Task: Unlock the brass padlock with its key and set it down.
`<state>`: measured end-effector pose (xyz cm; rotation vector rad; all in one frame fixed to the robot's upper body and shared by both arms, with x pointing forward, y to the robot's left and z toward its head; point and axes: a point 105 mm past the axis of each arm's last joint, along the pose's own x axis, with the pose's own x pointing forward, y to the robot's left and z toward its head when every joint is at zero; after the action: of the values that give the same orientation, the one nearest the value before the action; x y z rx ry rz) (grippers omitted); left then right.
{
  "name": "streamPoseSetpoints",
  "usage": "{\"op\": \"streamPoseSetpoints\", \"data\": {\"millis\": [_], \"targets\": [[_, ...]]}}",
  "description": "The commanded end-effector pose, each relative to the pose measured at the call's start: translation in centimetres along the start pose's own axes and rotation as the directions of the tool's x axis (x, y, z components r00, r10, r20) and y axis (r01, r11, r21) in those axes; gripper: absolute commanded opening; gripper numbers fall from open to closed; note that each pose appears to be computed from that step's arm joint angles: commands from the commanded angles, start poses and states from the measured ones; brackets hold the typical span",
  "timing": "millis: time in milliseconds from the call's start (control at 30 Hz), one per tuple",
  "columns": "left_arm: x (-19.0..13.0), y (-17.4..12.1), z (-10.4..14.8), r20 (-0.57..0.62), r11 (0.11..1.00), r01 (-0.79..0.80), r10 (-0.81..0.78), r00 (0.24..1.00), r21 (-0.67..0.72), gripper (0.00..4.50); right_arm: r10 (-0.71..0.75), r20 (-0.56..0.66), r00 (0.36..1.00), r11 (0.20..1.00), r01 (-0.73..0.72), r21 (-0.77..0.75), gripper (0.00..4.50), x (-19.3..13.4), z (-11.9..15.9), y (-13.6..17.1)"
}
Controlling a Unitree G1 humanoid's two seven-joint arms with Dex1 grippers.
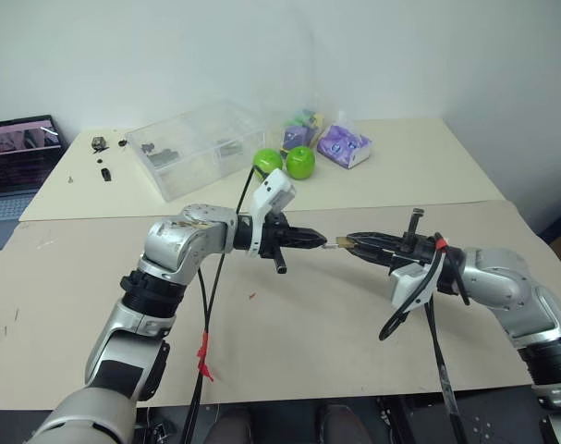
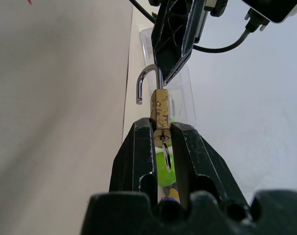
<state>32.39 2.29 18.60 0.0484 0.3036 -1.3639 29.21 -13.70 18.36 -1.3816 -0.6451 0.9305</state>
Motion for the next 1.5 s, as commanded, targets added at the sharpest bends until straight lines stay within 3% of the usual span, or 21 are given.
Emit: {"op": "streamPoseSetpoints", "data": {"millis": [33,500,1500], "targets": [[-0.1,-0.5,1.1,0.028,0.998,0.002,-0.004,1.000,0.059,0.02,-0.077,0.022,0.997,0.996,0.077,-0.038,0.15,-0.1,0.7,-2.2],[0.3,-0.6,1.3,0.042,0.999,-0.004,0.001,0.999,0.052,0.02,-0.101,0.040,0.994,0.994,0.102,-0.040,0.15,0.2,1.3,-3.2],[-0.7,0.2,1.6,0.043,0.996,-0.056,0.053,0.998,0.070,0.02,-0.081,0.038,0.996,0.995,0.083,-0.058,0.15,1.1,-0.3,-3.3]]}}
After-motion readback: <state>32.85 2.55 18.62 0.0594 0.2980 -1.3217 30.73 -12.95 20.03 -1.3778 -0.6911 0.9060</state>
